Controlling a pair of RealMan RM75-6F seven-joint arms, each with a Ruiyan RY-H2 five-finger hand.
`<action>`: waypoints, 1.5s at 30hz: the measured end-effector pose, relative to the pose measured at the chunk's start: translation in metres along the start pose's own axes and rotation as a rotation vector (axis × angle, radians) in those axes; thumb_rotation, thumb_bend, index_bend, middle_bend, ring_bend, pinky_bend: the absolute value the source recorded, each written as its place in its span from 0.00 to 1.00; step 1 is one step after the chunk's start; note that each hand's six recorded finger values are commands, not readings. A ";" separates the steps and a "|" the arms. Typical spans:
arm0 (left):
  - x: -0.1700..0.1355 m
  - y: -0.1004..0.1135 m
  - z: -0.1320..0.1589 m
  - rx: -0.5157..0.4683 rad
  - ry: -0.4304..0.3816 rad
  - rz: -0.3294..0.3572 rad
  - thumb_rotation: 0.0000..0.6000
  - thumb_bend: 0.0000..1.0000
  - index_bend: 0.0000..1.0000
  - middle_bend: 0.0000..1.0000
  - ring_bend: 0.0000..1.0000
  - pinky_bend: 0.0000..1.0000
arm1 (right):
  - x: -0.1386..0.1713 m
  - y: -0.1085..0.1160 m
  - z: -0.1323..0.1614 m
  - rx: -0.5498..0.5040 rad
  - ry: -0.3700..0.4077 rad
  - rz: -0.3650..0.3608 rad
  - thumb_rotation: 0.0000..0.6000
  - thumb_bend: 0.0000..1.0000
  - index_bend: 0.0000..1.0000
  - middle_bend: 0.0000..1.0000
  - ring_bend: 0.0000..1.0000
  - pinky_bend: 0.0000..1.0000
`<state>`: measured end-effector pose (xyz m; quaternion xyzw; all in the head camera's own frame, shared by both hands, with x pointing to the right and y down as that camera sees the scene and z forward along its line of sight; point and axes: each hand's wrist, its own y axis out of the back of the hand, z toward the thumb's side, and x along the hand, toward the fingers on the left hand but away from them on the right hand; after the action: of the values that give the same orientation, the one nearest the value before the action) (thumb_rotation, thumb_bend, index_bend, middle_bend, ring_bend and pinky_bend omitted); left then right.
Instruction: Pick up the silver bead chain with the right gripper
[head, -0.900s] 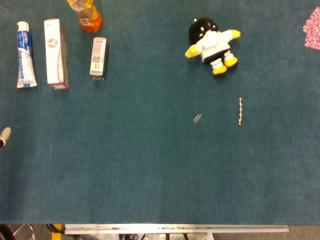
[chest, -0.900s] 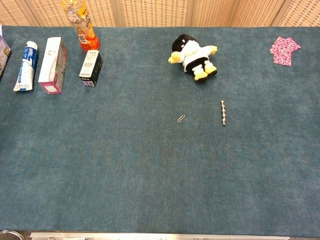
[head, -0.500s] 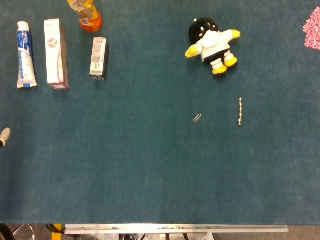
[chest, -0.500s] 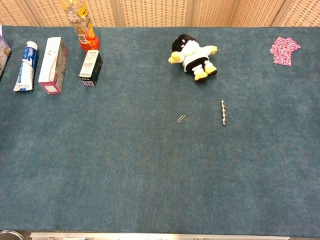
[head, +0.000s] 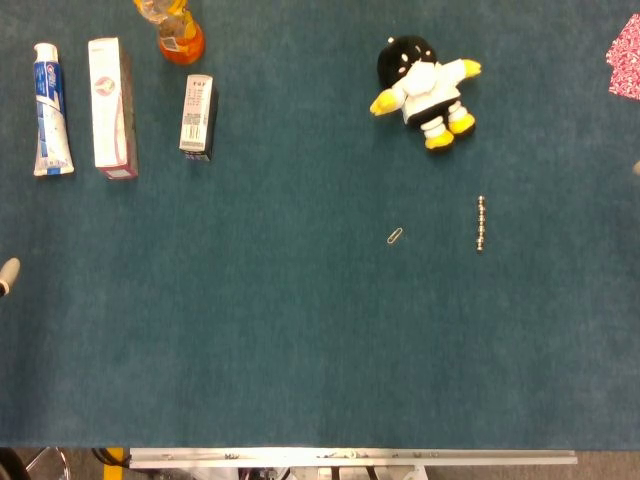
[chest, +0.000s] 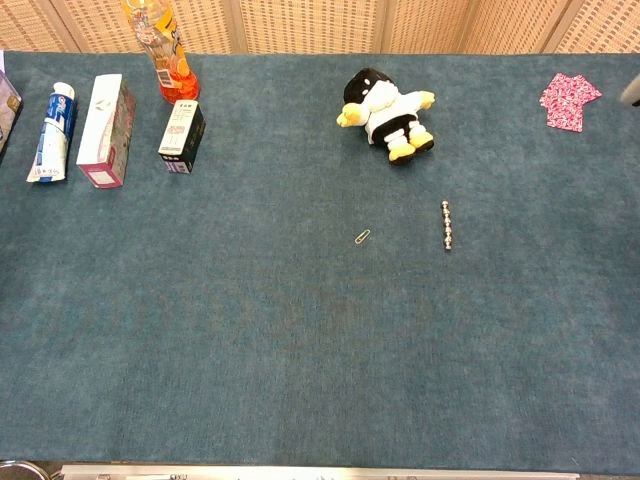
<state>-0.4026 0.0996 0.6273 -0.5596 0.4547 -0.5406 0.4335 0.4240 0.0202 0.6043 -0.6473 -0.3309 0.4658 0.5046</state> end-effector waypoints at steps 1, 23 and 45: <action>-0.001 0.000 -0.001 0.000 0.003 0.000 1.00 0.20 0.04 0.04 0.06 0.06 | -0.006 -0.001 0.005 0.020 0.023 0.005 1.00 0.00 0.38 0.58 0.64 0.81; -0.005 -0.004 -0.007 -0.013 0.030 -0.008 1.00 0.20 0.04 0.04 0.06 0.06 | -0.065 -0.066 0.069 0.208 0.310 0.207 1.00 0.04 0.44 0.90 0.97 1.00; -0.010 -0.007 -0.016 -0.029 0.060 -0.006 1.00 0.20 0.04 0.04 0.06 0.06 | -0.089 -0.127 0.093 0.225 0.369 0.340 1.00 0.19 0.52 0.91 0.98 1.00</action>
<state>-0.4184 0.1108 0.6330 -0.5507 0.4736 -0.5516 0.4100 0.3114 0.0067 0.7446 -0.7074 -0.0662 0.4519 0.5395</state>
